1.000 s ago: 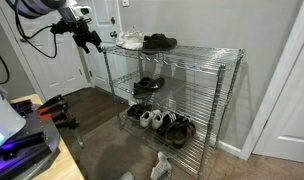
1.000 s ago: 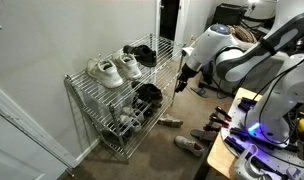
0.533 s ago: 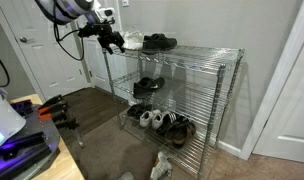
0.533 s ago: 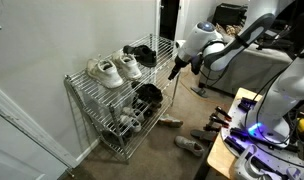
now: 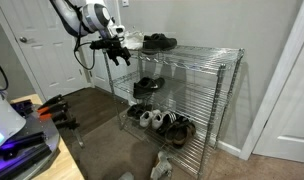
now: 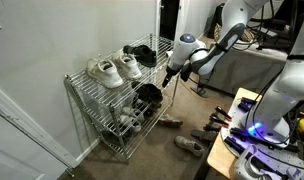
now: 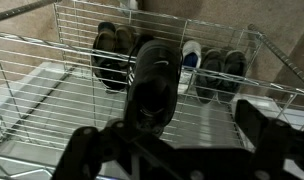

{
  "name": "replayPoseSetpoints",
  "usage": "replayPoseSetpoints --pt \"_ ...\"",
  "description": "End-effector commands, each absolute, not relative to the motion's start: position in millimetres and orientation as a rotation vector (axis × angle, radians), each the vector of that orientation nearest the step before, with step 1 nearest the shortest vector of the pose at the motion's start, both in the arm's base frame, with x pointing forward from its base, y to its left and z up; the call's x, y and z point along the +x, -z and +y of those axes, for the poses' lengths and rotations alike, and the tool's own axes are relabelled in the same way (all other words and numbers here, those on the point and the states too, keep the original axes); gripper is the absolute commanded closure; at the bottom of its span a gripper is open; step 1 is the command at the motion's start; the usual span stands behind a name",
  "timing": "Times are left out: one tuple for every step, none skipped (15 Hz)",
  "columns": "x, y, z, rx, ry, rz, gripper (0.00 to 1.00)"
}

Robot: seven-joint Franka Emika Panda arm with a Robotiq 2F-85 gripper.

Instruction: Move the black shoe on the second shelf to the top shelf

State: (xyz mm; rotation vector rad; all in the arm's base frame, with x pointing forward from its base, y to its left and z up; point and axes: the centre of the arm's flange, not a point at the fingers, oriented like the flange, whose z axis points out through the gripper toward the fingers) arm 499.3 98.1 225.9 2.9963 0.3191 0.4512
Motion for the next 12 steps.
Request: replayPoseSetpoints --pt "501.2 -222.3 99.7 3.001 -0.445 0.322 0.0" --pt "502.4 -221.0 100.0 3.003 -0.444 0.321 0.0" --pt "503.1 -221.3 100.0 3.003 -0.445 0.321 0.0" --pt "503.6 -221.7 100.0 3.002 -0.447 0.321 0.0" --pt "503.8 -221.9 100.0 3.002 -0.448 0.32 0.0" --pt "498.6 -211.7 100.6 2.992 -0.538 0.313 0.0" --pt "497.1 -206.0 100.4 2.988 -0.581 0.31 0.0" --pt "495.0 -192.3 98.8 2.979 -0.604 0.299 0.0" --pt "493.9 -181.6 94.9 2.972 -0.62 0.294 0.0" --pt "492.0 -170.9 89.8 2.959 -0.609 0.274 0.0" --pt "490.3 -164.1 85.4 2.949 -0.606 0.263 0.0" --pt "489.1 -156.1 80.4 2.937 -0.608 0.246 0.0"
